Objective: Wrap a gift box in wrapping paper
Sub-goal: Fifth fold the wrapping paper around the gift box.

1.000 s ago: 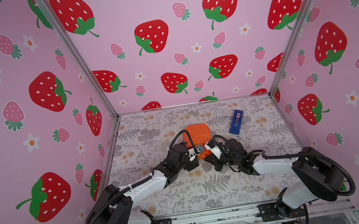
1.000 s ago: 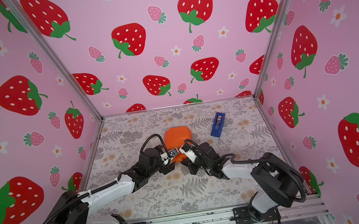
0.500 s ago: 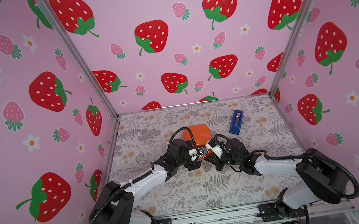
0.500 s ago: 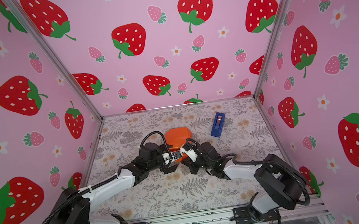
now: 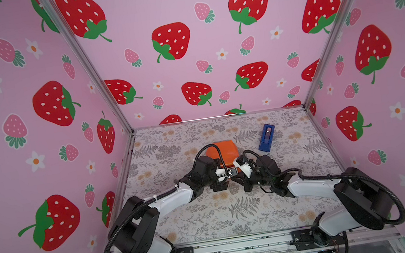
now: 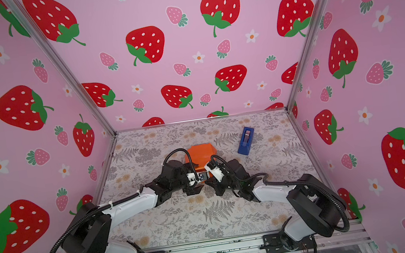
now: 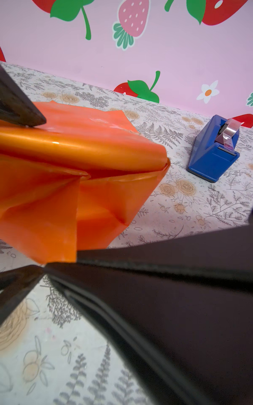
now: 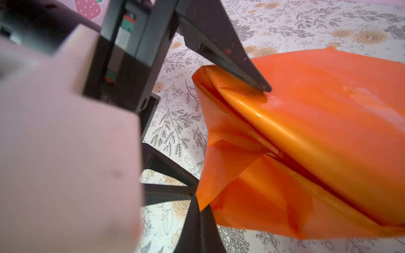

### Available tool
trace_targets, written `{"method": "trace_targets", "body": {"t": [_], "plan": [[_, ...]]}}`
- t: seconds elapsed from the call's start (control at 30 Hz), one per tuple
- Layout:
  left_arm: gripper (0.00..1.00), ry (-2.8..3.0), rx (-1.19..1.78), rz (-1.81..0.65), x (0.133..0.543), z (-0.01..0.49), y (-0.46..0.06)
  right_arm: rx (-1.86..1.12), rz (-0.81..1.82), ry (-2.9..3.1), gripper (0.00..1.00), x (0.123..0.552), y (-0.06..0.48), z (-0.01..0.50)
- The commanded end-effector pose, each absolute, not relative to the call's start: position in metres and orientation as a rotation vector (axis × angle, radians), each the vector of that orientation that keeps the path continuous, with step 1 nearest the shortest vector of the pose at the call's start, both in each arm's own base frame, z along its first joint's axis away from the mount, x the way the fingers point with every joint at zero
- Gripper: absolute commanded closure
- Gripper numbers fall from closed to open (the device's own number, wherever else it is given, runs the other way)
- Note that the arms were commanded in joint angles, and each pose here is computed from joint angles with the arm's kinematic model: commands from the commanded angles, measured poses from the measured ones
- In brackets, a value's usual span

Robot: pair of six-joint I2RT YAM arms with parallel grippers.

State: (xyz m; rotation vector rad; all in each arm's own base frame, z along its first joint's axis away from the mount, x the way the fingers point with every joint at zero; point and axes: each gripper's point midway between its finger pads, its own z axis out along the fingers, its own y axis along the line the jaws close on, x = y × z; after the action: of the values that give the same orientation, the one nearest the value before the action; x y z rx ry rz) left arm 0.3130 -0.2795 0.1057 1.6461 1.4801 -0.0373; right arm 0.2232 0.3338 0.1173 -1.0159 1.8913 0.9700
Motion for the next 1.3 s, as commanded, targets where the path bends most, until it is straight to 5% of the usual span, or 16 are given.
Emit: {"method": "trace_targets", "body": {"t": [0.0,0.5,0.77,1.27], "plan": [[0.01,1.424,1.617,0.049,0.327,0.119,-0.284,-1.022,1.013,1.839,1.0,0.224,0.342,0.135],[0.03,1.455,1.595,0.184,0.337,0.105,-0.276,-1.023,1.042,1.869,1.0,0.219,0.341,0.131],[0.13,1.508,1.597,0.165,0.335,0.091,-0.274,-0.987,0.984,1.929,0.69,0.219,0.328,0.124],[0.21,1.597,1.617,0.136,0.334,0.059,-0.272,-0.744,0.776,2.109,0.53,0.252,0.277,0.091]]}}
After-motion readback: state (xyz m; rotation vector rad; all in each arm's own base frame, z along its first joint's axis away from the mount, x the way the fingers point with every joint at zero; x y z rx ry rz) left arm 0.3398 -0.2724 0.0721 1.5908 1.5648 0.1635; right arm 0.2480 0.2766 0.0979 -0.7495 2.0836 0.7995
